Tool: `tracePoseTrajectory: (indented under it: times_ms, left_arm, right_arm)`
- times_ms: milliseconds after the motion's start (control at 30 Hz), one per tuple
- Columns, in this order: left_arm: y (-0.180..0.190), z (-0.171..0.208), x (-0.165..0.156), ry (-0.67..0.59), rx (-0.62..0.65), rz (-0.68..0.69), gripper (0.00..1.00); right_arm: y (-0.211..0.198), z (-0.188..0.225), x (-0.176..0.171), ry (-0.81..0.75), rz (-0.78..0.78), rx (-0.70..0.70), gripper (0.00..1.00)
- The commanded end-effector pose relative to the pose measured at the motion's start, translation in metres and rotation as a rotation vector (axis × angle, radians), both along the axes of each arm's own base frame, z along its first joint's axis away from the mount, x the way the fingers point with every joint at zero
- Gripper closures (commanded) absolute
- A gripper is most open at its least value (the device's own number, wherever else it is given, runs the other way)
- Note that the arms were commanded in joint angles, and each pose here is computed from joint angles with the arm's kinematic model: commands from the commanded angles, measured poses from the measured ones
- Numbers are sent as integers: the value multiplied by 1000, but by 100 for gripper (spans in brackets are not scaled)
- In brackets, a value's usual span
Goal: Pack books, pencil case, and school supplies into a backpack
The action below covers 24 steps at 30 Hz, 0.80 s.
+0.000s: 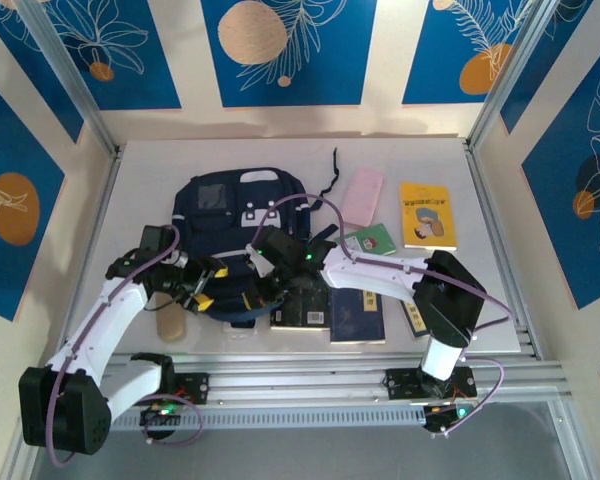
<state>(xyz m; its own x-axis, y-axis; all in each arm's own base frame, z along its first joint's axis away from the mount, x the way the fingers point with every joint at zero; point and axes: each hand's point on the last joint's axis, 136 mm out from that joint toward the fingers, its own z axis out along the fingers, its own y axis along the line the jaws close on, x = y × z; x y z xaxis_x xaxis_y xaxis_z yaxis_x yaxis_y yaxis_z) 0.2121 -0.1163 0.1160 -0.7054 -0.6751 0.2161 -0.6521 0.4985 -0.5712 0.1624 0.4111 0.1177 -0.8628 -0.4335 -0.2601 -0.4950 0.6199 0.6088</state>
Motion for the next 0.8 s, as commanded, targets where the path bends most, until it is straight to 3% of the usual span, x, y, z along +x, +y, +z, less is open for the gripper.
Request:
tracePoseTrajectory:
  times_ms: [0,300,400,667,767]
  left_arm:
    - [2,-7,-7,54,-1,35,30]
    - [1,-34,15,102,30,24,36]
    - [4,-45,16,120,66,13,43]
    - [9,-69,13,146,122,-45,96]
    - [13,-57,20,115,153,-61,100]
  right_arm:
    - [7,1,-3,-25,31,30,100]
    - [9,-3,-6,-49,52,16,100]
    - [8,-10,-4,-53,45,-9,100]
    - [3,-38,-1,-16,17,-126,100]
    - [-2,-38,0,-23,9,-154,100]
